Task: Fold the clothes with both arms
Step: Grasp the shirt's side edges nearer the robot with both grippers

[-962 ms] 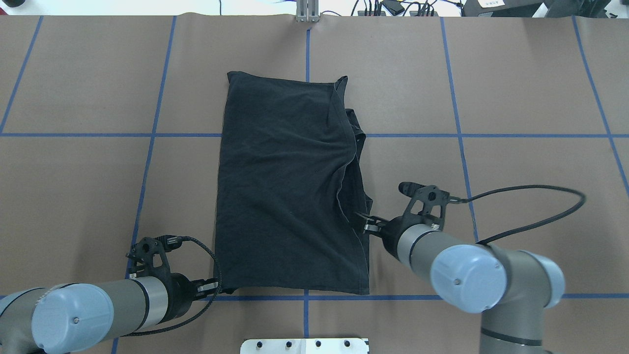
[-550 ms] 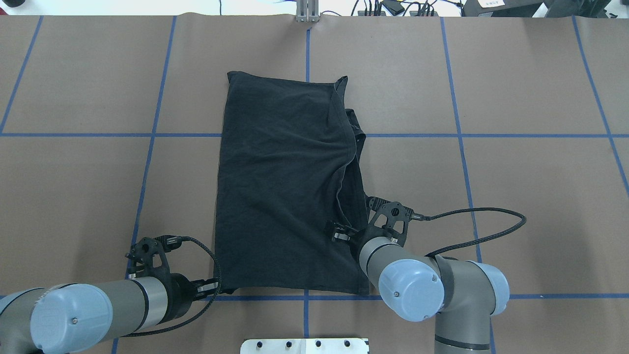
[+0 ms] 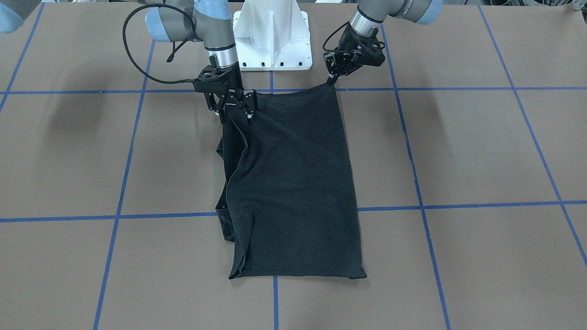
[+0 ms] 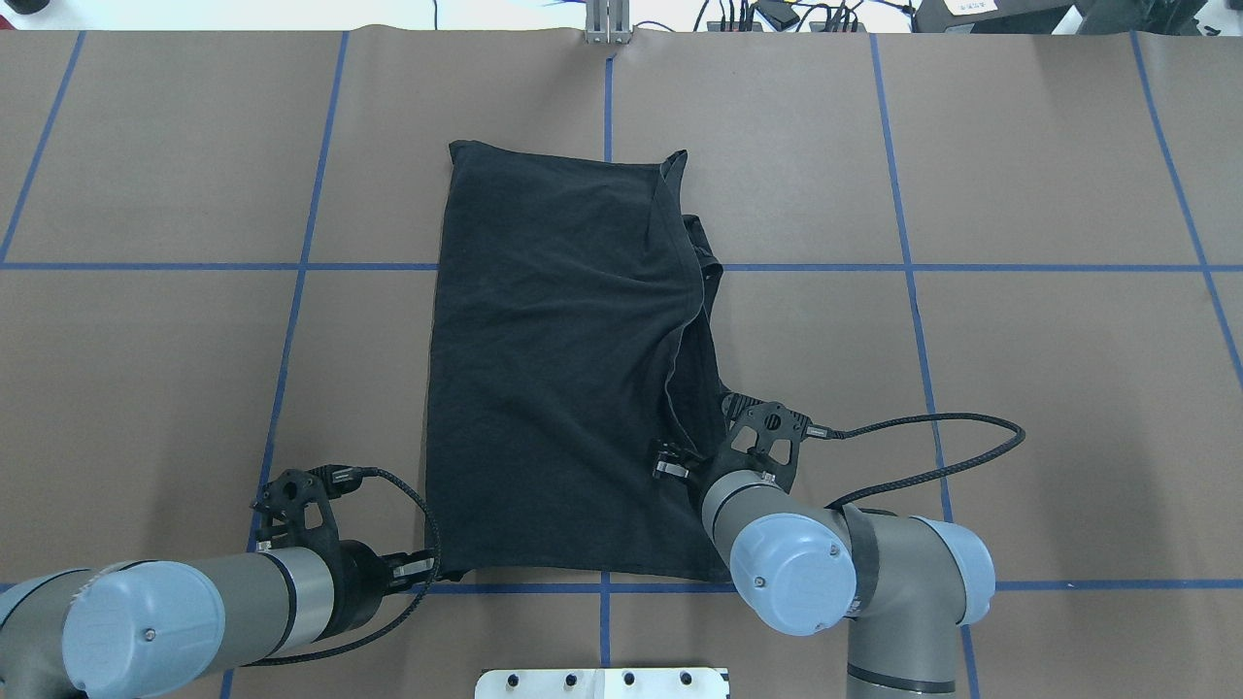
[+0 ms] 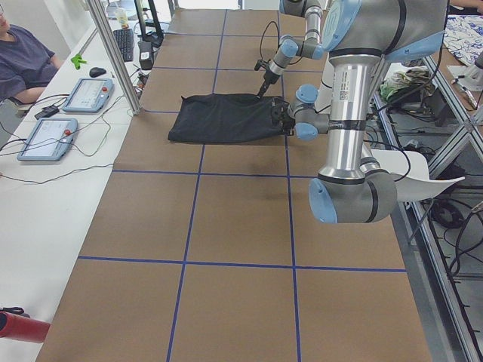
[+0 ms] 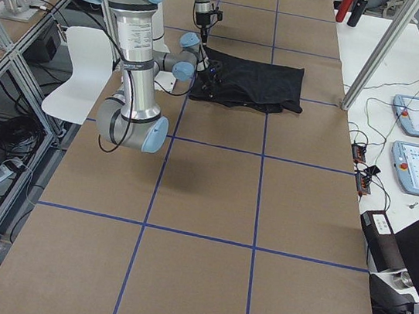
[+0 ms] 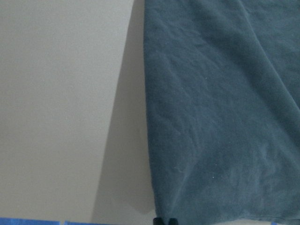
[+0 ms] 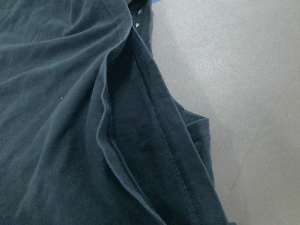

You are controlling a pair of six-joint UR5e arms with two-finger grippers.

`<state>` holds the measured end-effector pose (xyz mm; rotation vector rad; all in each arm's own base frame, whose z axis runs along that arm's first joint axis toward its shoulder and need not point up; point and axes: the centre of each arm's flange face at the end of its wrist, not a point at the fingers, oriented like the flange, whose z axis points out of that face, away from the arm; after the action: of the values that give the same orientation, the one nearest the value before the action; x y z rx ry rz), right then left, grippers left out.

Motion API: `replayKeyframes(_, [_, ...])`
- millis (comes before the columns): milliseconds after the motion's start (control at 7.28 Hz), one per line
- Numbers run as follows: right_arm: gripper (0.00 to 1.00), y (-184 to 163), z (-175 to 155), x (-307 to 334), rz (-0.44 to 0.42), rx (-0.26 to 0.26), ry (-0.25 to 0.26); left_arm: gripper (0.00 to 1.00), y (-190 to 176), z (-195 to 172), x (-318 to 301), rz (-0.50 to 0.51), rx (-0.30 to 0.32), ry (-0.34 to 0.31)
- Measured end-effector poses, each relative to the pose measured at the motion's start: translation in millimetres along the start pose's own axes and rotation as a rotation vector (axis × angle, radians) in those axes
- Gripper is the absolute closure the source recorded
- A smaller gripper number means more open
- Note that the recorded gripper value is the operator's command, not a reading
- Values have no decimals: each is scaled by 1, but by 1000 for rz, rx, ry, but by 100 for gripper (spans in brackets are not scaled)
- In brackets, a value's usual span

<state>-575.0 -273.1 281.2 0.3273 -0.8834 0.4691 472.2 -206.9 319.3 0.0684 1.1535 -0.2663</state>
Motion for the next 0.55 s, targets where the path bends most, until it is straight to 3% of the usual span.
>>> replayKeyframes(412, [22,7,2,0,-16,-2,25,100,1,0,2,0,-3,4])
replayKeyframes(550, [30,8,4,3,-24,-1,34,100,1,0,2,0,-3,5])
